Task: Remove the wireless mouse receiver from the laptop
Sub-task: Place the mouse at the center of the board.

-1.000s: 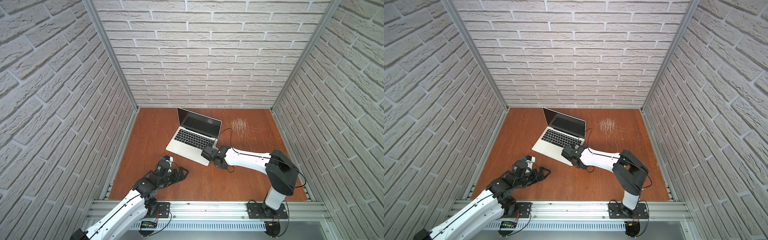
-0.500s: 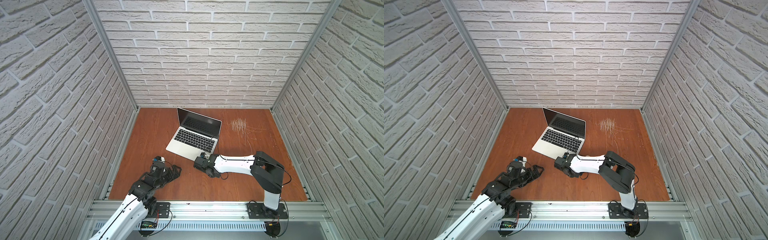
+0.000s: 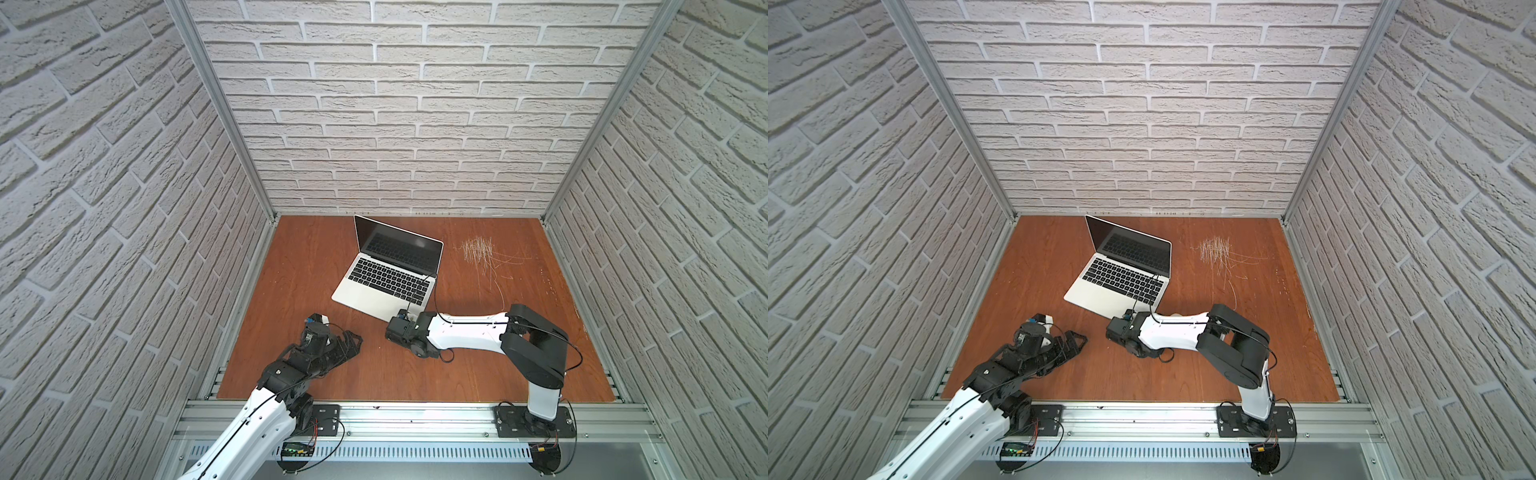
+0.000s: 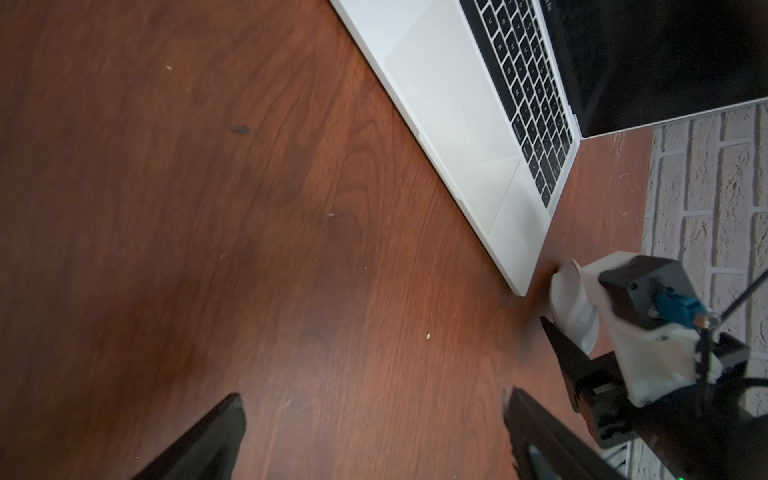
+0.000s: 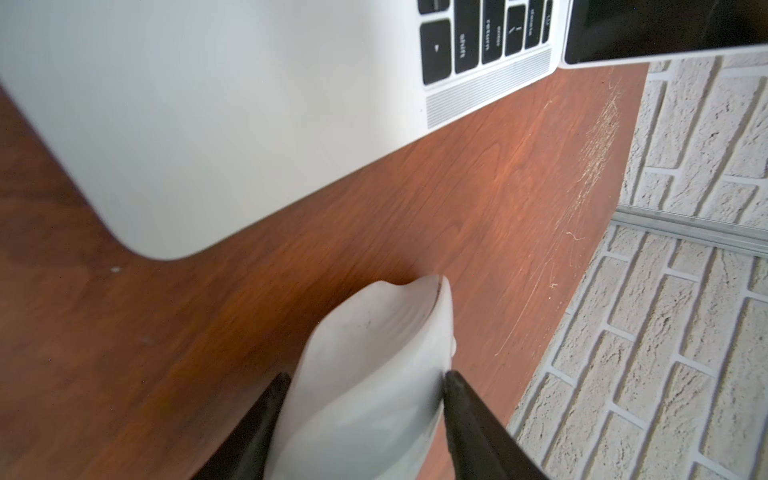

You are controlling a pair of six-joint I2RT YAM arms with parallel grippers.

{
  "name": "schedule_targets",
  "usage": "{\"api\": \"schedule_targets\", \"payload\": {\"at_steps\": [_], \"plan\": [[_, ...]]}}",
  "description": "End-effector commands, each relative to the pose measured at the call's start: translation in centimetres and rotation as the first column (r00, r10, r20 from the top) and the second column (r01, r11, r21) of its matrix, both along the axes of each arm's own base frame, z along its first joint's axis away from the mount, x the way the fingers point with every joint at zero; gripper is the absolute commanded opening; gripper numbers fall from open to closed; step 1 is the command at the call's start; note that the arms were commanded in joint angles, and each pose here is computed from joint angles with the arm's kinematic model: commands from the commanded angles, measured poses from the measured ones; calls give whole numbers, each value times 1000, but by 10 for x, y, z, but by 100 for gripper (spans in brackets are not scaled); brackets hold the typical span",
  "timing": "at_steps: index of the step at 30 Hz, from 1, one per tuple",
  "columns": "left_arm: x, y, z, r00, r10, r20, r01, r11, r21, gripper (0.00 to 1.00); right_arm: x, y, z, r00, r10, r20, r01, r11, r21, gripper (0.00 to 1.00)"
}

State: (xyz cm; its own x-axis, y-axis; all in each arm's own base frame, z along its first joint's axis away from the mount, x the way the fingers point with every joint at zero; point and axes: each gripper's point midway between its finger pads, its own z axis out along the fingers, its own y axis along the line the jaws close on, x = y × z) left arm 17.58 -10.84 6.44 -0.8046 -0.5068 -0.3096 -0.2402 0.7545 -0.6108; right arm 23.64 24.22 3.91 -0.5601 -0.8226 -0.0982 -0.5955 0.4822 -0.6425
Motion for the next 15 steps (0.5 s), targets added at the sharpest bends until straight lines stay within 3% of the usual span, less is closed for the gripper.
{"api": "schedule_targets", "payload": {"at_steps": [1, 15], "plan": [[2, 1, 0, 1000, 8, 1, -8, 1000, 4, 98, -11, 5, 4, 999, -6, -36, 9, 996, 84, 62], [0, 2, -2, 1000, 13, 0, -13, 1000, 0, 98, -23, 17, 14, 996, 4, -93, 18, 972, 236, 71]]}}
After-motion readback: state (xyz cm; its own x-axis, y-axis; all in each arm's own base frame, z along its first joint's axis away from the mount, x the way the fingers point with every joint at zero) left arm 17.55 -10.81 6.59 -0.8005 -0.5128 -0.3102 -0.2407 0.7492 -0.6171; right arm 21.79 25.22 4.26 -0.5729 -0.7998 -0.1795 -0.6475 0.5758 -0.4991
